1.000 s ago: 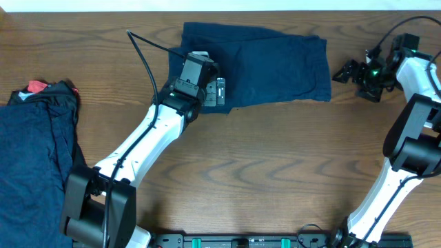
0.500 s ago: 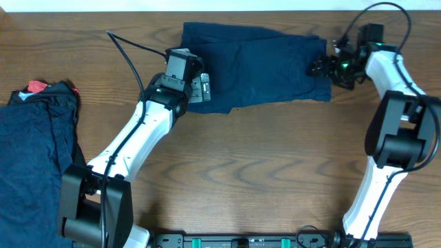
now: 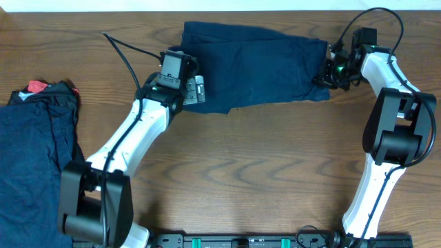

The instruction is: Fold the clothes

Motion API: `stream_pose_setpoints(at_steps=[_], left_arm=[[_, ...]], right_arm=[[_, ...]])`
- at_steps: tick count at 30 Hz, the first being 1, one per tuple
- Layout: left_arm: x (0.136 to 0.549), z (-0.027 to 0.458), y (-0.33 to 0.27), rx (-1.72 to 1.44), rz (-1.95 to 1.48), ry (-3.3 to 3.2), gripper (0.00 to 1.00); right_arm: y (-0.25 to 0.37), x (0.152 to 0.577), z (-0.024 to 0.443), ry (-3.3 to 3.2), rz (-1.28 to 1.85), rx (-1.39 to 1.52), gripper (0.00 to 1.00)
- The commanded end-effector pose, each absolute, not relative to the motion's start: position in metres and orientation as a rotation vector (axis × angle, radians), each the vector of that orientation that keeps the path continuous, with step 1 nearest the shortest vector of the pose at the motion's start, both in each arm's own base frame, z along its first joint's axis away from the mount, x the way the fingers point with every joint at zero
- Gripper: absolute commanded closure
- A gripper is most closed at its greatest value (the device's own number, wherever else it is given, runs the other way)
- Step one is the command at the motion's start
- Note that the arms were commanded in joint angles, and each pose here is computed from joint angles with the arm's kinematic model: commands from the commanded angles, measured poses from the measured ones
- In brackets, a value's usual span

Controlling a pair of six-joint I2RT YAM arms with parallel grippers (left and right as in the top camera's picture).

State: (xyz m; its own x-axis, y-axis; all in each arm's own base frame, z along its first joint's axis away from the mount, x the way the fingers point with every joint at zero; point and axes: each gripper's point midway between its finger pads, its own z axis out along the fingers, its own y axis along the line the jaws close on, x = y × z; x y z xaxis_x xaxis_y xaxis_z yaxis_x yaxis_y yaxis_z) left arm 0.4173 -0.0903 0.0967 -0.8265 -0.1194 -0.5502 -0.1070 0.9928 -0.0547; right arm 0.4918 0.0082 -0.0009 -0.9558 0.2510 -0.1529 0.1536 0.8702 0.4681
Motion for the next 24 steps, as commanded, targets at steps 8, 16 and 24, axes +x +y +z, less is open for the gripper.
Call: stream_pose_setpoints(at_steps=[8,16,24], left_arm=[[0.428,0.066,-0.079,-0.210,-0.069,2.614,0.02],[0.450,0.035,-0.067,-0.282,-0.152,2.605,0.02],[0.464,-0.006,-0.070,-0.332,-0.477,2.625,0.02]], right_arm=[[-0.008,0.439,-0.047,3.091,0.488,0.397,0.99],[-0.004,0.433,-0.045,3.112,0.516,0.405,0.99],[-0.005,0.429,-0.045,3.126,0.518,0.401,0.99]])
